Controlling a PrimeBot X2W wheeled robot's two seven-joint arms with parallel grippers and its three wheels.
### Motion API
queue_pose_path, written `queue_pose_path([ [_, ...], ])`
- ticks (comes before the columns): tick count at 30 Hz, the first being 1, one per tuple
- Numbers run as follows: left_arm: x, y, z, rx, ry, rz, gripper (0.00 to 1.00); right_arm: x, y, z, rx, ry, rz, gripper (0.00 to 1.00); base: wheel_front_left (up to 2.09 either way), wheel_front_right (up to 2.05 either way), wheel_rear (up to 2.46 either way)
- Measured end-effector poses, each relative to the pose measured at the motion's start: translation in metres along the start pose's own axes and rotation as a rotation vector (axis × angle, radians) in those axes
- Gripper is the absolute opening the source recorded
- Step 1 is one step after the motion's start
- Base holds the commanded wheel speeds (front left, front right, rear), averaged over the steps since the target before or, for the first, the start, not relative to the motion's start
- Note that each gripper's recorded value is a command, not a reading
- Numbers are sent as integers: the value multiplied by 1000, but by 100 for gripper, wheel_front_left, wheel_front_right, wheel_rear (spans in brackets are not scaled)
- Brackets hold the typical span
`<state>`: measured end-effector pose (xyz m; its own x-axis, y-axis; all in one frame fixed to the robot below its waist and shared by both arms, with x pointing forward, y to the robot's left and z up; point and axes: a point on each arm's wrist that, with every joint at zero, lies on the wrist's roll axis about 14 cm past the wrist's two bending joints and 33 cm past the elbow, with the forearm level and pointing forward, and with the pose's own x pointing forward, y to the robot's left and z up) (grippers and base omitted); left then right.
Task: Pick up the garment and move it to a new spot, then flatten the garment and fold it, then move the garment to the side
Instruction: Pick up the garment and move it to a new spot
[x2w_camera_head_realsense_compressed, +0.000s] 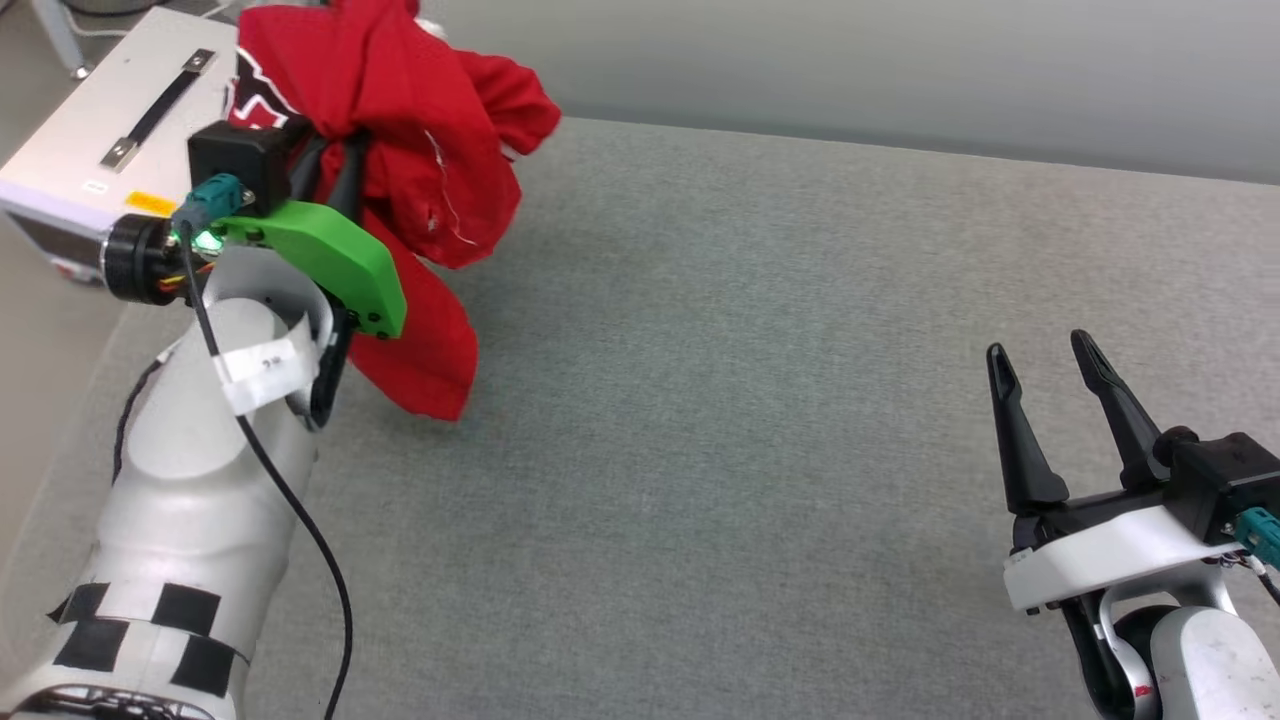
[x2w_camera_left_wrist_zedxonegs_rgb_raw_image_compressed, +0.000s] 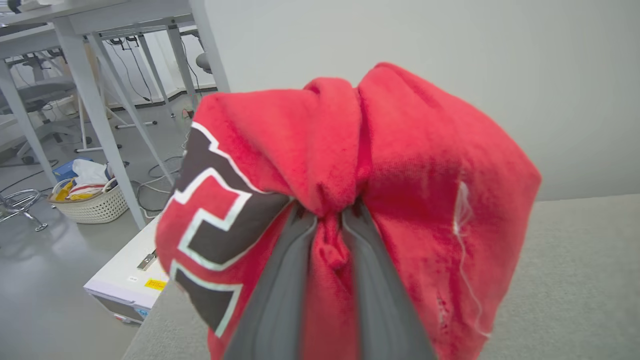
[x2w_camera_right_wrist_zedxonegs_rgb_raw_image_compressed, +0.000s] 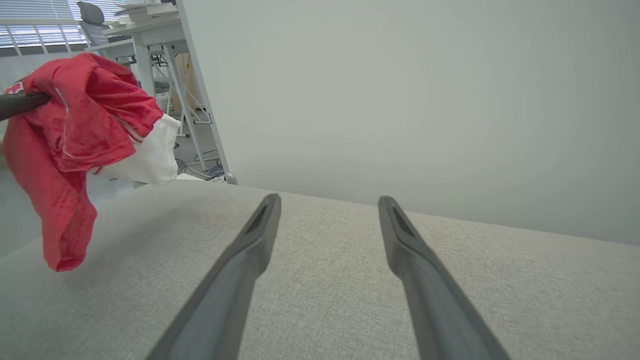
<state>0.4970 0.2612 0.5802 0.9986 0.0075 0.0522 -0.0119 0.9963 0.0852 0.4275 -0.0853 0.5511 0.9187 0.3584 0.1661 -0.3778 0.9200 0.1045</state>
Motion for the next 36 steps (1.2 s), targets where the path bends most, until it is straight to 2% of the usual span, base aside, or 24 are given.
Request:
queue_pose_path([
  [10,-7,-148,-13,-35,27,-376,0,-42,-47,17,-42,-20,-175,100,0,0,0],
  [20,-80,-312,-59,-69,187,-824,0,-74,-80,25,-71,-23,-302,100,0,0,0],
  [26,-140,-364,-99,-60,335,-1039,0,-75,-88,12,-65,7,-328,100,0,0,0],
  [33,-174,-381,-122,-71,424,-1142,0,-73,-92,-3,-52,40,-337,100,0,0,0],
  [34,-173,-381,-121,-75,417,-1138,39,-72,-92,-3,-51,40,-336,100,0,0,0],
  [35,-171,-380,-120,-78,407,-1133,97,-72,-91,-3,-49,40,-334,100,0,0,0],
  [36,-169,-379,-117,-83,390,-1127,100,-72,-91,-3,-49,40,-333,100,0,0,0],
])
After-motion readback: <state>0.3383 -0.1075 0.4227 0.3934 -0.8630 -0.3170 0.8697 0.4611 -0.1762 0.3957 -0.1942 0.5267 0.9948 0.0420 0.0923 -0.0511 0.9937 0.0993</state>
